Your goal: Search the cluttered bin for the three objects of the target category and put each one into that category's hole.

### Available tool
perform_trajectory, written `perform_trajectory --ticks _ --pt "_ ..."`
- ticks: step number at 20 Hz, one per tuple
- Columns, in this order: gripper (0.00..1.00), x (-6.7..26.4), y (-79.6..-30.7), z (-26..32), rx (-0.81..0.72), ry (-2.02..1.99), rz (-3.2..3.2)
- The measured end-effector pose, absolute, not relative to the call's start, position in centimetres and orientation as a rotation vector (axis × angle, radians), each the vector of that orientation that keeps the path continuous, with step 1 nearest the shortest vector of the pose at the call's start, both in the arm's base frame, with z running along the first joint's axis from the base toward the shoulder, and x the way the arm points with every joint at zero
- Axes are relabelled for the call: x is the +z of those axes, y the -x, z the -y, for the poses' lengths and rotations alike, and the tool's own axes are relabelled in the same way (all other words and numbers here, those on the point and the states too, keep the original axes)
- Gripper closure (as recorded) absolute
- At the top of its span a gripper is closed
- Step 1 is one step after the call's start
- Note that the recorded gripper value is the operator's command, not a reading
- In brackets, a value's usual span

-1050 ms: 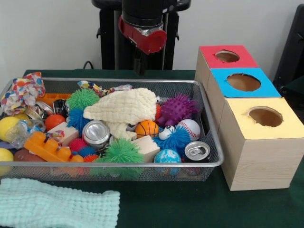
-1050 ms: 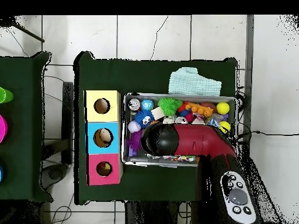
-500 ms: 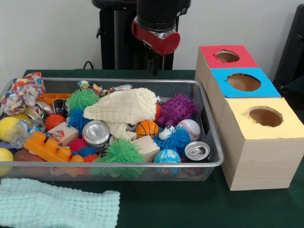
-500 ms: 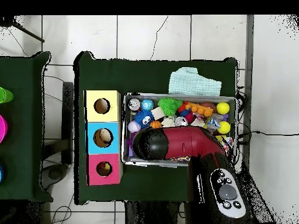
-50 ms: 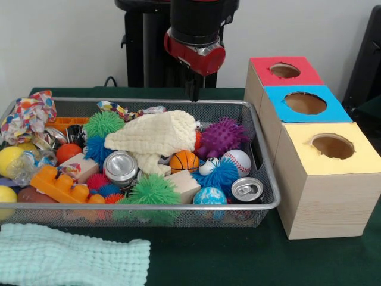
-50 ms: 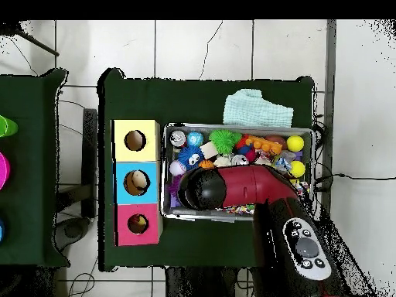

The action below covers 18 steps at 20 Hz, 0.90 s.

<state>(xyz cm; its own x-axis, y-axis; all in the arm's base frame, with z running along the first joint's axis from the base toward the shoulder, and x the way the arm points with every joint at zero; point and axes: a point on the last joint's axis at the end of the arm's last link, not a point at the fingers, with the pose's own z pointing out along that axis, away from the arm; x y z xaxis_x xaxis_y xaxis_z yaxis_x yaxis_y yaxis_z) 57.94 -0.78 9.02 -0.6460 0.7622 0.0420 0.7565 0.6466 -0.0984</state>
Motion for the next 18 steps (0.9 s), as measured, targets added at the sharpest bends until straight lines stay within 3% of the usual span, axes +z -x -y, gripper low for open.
perform_trajectory --ticks 18 --pt "1.00 3.3 -58.5 4.0 0.001 1.111 2.805"
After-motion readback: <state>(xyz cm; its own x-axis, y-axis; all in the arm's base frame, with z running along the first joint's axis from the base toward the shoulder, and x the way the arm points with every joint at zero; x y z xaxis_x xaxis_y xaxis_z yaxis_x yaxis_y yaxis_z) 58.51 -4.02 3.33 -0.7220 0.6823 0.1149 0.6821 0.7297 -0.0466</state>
